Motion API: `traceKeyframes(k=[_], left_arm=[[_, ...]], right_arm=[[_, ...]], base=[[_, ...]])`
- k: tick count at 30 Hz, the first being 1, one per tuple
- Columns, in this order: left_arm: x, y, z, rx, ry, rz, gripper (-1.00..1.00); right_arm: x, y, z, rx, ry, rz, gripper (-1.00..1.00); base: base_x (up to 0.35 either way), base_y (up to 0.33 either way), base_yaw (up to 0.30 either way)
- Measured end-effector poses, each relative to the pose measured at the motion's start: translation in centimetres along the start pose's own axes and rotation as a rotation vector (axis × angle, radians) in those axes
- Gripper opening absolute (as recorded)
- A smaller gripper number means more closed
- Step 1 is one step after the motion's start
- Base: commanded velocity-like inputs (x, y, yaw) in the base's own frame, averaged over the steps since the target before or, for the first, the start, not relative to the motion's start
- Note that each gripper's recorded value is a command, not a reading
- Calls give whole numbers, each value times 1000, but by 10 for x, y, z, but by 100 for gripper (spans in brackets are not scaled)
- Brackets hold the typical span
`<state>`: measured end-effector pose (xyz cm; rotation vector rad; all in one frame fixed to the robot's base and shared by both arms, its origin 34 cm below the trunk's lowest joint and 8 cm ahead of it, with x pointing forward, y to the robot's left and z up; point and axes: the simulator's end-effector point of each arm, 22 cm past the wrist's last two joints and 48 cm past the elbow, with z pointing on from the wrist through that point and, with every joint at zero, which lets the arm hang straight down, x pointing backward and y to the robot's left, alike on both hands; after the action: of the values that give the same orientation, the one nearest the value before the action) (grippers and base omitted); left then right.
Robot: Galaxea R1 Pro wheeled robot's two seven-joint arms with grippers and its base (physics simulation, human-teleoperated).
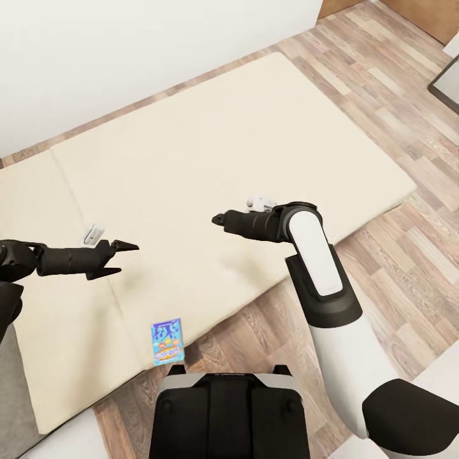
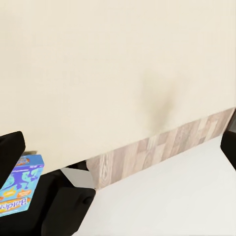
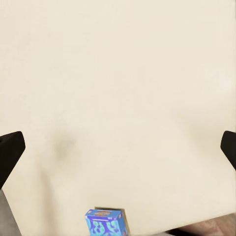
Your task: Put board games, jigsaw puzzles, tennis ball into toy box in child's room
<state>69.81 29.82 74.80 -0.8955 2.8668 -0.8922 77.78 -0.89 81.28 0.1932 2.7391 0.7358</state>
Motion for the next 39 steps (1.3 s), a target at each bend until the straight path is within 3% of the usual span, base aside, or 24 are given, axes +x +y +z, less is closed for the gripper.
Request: traceKeyframes(k=[39], left_arm=[[-2, -7, -7, 9, -10, 7, 100]], right_arm=[[-5, 5, -8, -1, -14, -8, 100]], base=[[-20, 56, -91]])
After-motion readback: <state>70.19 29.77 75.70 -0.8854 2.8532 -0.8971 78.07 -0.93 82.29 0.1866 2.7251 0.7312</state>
